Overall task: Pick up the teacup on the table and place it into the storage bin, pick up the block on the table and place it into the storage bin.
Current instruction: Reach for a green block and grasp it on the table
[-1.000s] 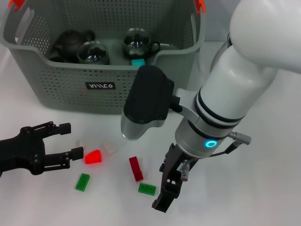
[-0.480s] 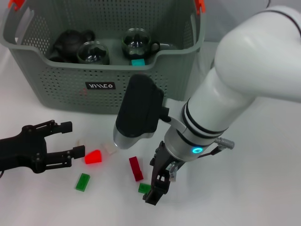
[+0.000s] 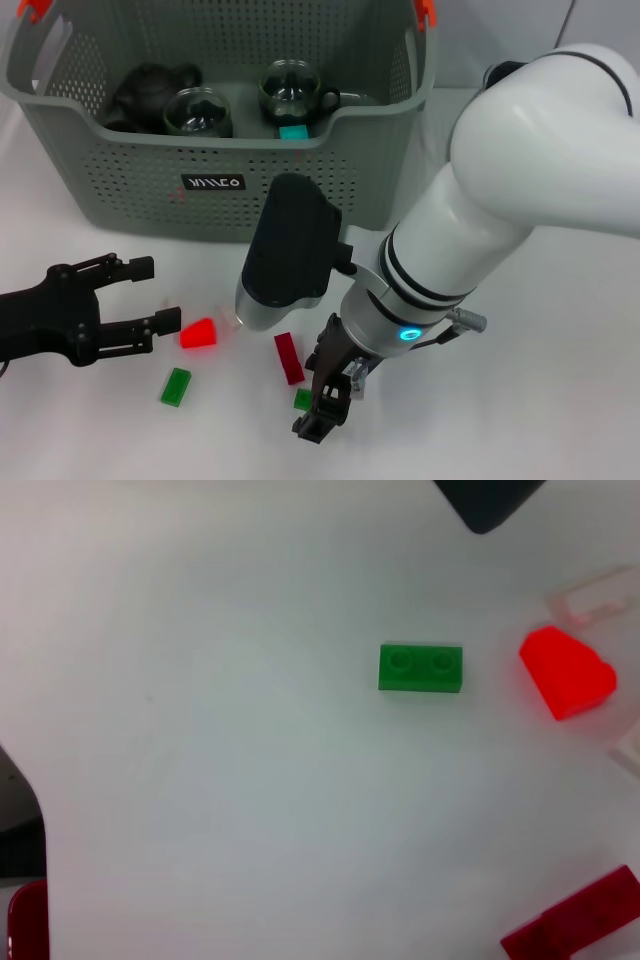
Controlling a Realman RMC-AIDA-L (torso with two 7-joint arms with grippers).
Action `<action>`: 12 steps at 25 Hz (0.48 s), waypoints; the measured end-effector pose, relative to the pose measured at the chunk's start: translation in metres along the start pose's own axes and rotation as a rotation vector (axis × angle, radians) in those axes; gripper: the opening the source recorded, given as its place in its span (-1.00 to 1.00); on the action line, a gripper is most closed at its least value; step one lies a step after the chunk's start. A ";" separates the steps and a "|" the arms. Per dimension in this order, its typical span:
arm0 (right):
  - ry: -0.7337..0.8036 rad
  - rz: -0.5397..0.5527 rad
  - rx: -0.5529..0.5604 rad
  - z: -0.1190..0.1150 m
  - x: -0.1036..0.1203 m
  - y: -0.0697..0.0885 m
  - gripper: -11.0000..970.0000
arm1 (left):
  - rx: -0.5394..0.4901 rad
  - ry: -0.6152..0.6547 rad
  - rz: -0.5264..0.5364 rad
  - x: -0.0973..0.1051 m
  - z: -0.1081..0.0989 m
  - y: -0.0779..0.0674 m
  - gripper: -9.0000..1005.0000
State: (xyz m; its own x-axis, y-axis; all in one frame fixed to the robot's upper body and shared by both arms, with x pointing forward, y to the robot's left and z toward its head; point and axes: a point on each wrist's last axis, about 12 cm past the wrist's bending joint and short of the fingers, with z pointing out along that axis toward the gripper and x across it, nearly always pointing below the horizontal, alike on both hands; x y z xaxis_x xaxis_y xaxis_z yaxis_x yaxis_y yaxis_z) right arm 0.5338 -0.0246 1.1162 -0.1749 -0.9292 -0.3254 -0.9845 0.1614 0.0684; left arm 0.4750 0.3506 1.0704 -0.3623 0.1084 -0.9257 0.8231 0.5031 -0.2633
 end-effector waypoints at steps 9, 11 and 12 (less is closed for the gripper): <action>0.007 0.004 -0.004 0.003 0.003 0.000 0.57 | -0.002 -0.001 -0.001 0.001 -0.001 0.000 0.72; 0.011 0.006 -0.006 0.003 0.004 0.000 0.57 | -0.002 -0.001 -0.001 0.001 -0.001 0.000 0.72; 0.013 0.006 -0.007 0.003 0.005 0.001 0.57 | -0.003 -0.001 -0.001 0.000 -0.001 0.000 0.72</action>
State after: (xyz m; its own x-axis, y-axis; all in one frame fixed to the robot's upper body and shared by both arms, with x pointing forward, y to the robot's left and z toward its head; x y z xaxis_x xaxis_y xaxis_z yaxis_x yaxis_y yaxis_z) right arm 0.5322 -0.0279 1.1117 -0.1805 -0.9327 -0.3122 -0.9834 0.1644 0.0774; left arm 0.4744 0.3512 1.0701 -0.3625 0.1067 -0.9259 0.8216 0.5055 -0.2635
